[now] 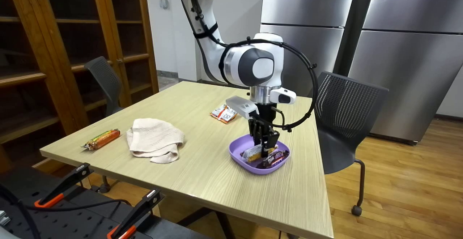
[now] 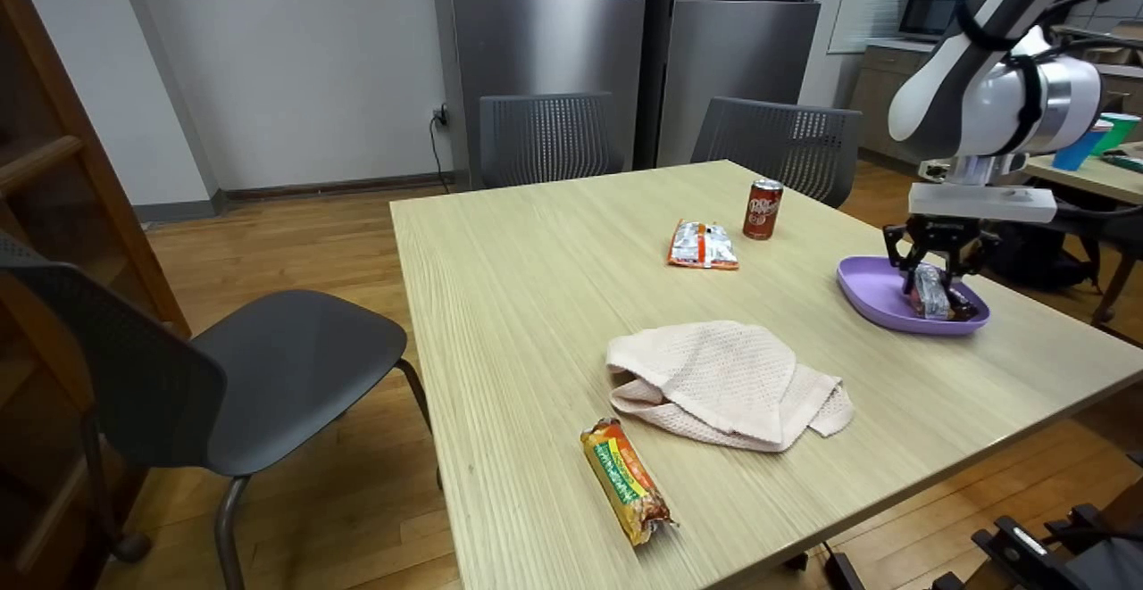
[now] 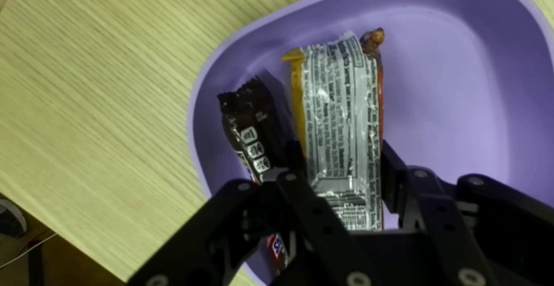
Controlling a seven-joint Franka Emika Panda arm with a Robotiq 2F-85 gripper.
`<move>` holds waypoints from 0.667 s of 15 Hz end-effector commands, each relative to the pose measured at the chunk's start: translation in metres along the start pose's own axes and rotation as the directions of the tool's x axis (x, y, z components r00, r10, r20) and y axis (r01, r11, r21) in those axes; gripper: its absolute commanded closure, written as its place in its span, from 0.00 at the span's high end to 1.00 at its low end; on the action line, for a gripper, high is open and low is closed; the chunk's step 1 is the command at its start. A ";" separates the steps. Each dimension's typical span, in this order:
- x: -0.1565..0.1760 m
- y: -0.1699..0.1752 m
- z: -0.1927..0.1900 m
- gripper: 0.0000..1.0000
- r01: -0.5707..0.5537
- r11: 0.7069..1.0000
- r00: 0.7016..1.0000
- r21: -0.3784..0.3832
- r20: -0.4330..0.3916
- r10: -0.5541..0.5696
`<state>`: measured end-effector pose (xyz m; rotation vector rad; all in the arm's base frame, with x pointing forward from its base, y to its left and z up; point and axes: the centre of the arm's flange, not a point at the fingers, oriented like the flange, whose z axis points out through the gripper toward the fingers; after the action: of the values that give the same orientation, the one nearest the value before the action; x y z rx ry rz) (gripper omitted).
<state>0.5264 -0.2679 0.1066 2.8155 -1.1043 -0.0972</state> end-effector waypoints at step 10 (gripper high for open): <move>0.001 -0.004 -0.017 0.97 -0.040 0.999 0.999 -0.034 -0.012 0.040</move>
<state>0.5292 -0.2674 0.1097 2.7926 -1.1262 -0.0901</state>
